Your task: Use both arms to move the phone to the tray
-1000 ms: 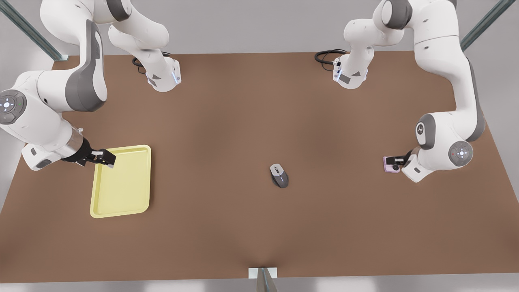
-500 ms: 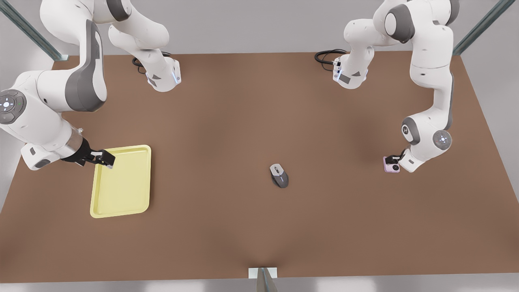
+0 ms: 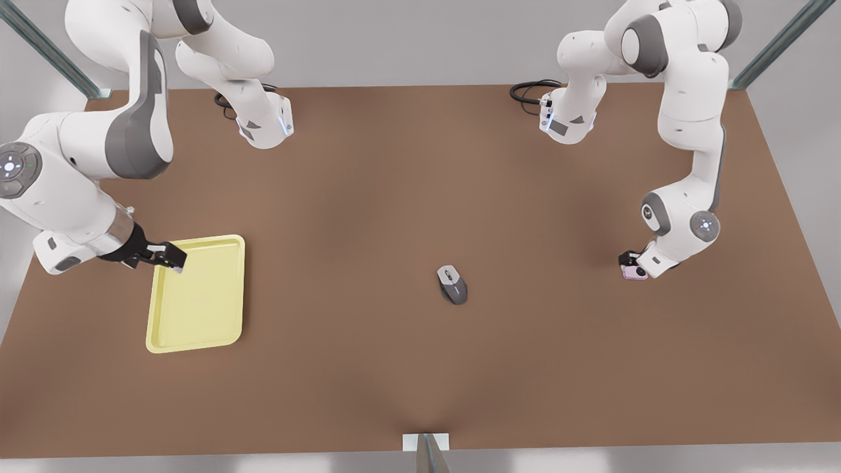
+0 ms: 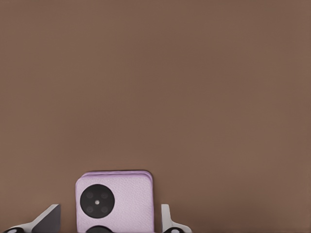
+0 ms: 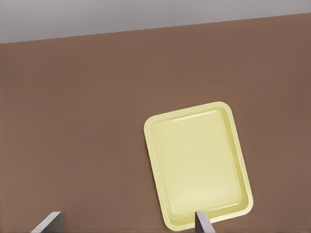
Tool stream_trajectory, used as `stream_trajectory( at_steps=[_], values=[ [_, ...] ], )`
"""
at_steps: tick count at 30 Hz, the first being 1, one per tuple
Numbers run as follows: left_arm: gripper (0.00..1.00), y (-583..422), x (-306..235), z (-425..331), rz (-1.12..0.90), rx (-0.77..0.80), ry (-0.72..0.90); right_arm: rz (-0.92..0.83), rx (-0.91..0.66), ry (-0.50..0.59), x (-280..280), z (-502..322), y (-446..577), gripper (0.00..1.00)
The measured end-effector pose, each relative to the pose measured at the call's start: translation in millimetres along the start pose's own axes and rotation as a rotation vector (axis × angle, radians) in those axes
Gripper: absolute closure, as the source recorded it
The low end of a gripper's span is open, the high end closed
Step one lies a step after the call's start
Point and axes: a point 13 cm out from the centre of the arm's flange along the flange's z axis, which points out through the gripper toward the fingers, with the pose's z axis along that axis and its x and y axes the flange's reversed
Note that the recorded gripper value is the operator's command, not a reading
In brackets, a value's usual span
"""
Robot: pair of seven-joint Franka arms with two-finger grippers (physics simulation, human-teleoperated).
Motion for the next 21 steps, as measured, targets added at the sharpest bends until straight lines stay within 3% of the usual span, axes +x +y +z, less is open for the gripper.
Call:
stream_trajectory(
  at_steps=[5,6,14,21],
  values=[
    [0.01,0.6,4.5,10.7,0.02,0.0,0.014,0.026,0.004,0.013,3.0,-4.2,-15.7,0.0],
    [0.06,0.7,4.8,11.4,0.024,0.0,0.015,0.028,0.004,0.016,3.1,-3.9,-16.9,0.0],
    [0.18,0.7,5.3,13.8,0.049,0.0,0.018,0.03,0.006,0.026,4.7,-1.6,-17.3,0.0],
    [0.18,-1.5,5.9,16.5,0.065,0.002,0.023,0.031,0.006,0.029,5.1,-1.2,-17.4,0.0]
  ],
)
